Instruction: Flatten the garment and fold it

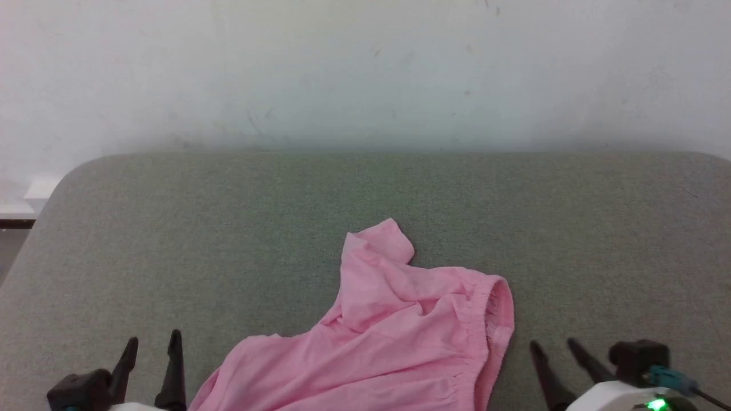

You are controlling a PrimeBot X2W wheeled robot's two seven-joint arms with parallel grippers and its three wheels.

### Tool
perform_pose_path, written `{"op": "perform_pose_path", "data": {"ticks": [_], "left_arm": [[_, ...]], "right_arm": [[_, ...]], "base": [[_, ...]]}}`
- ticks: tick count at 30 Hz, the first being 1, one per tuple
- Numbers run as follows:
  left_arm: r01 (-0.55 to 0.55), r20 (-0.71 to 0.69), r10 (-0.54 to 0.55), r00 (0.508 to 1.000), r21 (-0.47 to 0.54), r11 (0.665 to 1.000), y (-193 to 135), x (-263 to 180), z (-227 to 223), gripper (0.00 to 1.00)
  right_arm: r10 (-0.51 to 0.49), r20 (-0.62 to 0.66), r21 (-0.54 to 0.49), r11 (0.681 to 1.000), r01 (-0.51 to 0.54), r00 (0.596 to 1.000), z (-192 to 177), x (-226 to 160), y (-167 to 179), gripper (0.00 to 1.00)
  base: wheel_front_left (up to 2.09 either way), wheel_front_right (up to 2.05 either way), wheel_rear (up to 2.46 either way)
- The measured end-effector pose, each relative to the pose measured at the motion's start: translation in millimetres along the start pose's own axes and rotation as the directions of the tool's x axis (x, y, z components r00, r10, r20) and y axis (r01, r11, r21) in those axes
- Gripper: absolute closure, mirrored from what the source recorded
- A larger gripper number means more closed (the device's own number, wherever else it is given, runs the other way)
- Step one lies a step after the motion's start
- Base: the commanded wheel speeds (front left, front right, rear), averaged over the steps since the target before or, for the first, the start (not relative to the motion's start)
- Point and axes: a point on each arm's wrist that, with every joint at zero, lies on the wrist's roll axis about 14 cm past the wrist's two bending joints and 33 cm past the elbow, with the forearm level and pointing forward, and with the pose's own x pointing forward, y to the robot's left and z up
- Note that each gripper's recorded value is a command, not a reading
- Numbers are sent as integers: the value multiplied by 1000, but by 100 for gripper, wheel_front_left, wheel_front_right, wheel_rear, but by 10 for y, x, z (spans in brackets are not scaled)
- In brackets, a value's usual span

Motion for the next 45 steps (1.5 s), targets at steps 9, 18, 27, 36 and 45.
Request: {"op": "perform_pose_path", "data": {"ticks": [9,18,27,36,45], "left_arm": [[34,115,-41,993,61,998,-248,90,63,0],[49,142,-54,988,42,998,-423,268,76,0],[24,117,-29,993,46,999,-369,370,-34,0],[62,106,-68,992,56,996,-508,602,-95,0],[60,93,-69,993,89,994,-496,649,-147,0]], "right_arm": [[132,-265,-38,988,-147,955,-314,433,308,0],[143,-562,-92,968,-233,815,-783,815,323,32],[125,-534,-133,964,-229,836,-491,1269,136,100],[-37,-348,-177,984,-27,937,150,1769,-636,100],[-34,-169,-139,990,10,985,127,1701,-664,0]], "base": [[0,0,0],[0,0,0],[0,0,0],[0,0,0],[0,0,0]]}}
